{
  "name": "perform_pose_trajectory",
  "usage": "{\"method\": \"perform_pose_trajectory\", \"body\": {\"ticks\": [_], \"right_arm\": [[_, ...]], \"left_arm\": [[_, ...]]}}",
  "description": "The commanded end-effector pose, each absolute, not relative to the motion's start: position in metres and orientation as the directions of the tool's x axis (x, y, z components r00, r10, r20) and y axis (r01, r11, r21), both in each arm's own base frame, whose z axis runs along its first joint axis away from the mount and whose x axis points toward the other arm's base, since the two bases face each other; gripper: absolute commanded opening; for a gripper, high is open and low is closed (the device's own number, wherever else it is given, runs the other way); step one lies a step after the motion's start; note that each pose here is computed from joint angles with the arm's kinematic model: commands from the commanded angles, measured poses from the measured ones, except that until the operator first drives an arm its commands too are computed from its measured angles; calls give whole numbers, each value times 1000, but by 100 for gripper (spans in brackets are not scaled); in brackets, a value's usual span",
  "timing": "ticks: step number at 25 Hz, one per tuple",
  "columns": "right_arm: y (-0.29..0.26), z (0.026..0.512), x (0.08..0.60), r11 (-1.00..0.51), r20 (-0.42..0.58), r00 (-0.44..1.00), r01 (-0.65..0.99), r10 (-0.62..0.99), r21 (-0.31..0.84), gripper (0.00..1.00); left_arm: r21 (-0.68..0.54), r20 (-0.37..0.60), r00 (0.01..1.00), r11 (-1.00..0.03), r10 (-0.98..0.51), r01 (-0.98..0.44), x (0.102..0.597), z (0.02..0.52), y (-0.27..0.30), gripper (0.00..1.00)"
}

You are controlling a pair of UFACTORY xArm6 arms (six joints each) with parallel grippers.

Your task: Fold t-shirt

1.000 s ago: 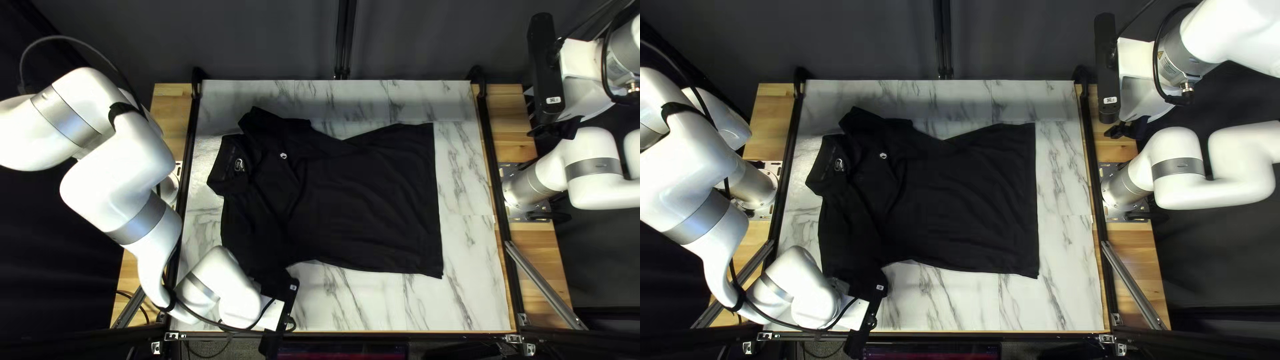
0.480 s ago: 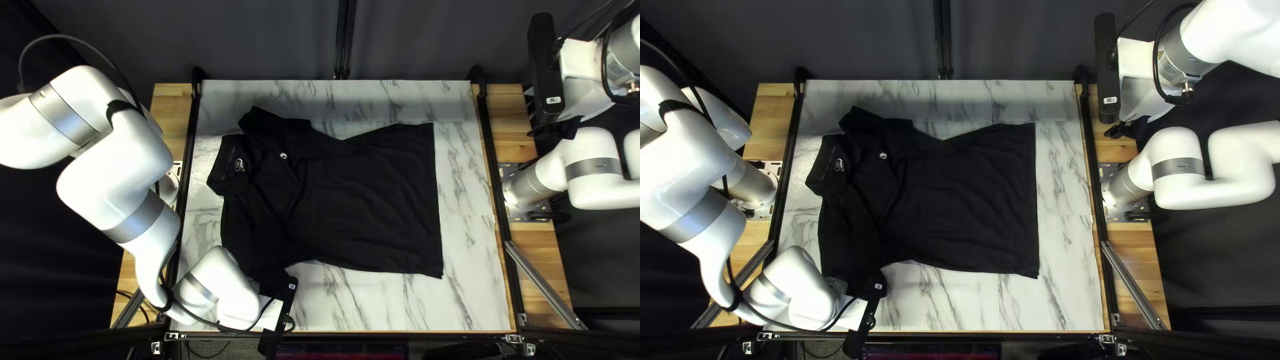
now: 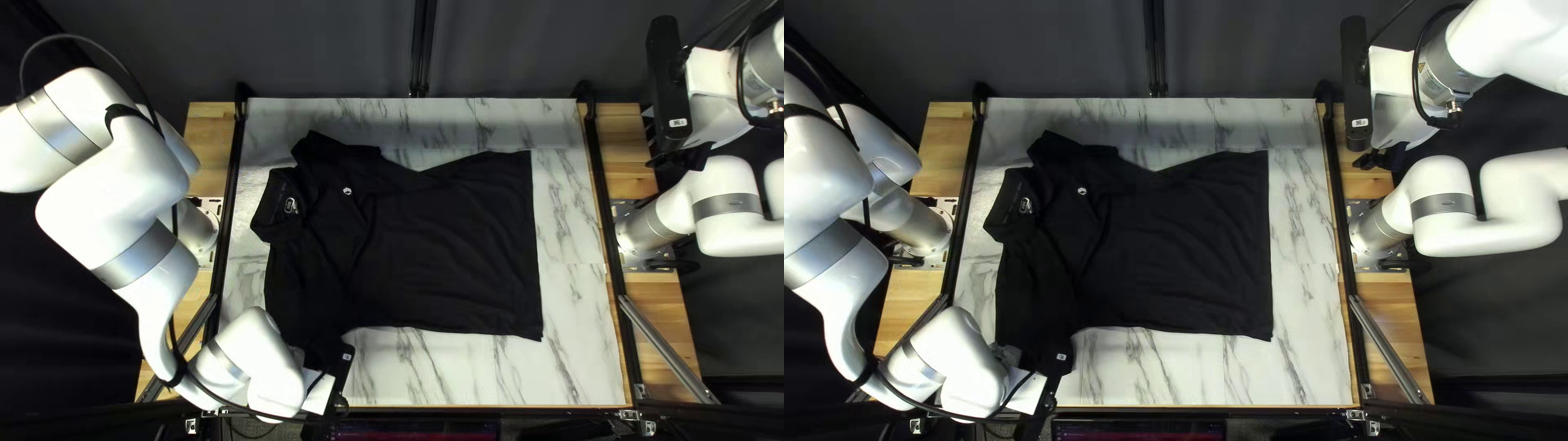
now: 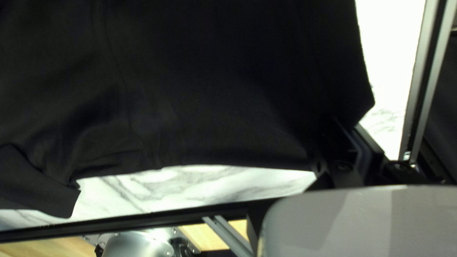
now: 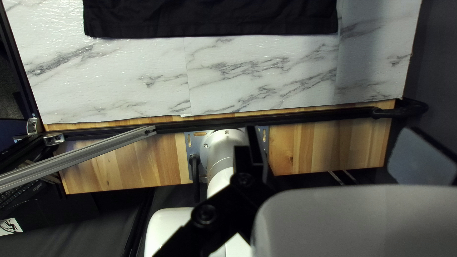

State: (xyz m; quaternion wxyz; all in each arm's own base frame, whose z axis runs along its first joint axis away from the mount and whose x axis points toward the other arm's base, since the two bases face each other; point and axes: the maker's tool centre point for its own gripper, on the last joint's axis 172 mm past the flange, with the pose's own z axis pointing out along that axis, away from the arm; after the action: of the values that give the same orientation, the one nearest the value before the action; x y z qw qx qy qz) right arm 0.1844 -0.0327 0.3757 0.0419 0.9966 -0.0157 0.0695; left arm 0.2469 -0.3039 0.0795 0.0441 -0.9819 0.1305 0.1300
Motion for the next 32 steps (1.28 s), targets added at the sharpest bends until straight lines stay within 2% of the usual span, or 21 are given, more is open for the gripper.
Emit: {"method": "perform_pose_trajectory", "body": {"ticks": [1,8,18,19,32], "right_arm": [[-33,376,184,-996,140,990,-37,-25,81,100],[-33,376,184,-996,140,990,-37,-25,81,100],[-33,376,184,-996,140,990,-37,-25,81,100],[-33,376,184,-996,140,990,-37,-25,81,100],[-33,376,184,-996,140,990,-37,-25,81,100]], "left_arm": [[-67,-279,934,-966,-222,-249,237,83,-294,0],[-90,-291,938,-971,-187,-221,224,92,-283,0],[-99,-292,941,-973,-171,-208,220,92,-299,1],[-96,-292,940,-973,-175,-211,223,92,-302,100],[-118,-271,943,-966,-191,-230,280,111,-313,100]]}}
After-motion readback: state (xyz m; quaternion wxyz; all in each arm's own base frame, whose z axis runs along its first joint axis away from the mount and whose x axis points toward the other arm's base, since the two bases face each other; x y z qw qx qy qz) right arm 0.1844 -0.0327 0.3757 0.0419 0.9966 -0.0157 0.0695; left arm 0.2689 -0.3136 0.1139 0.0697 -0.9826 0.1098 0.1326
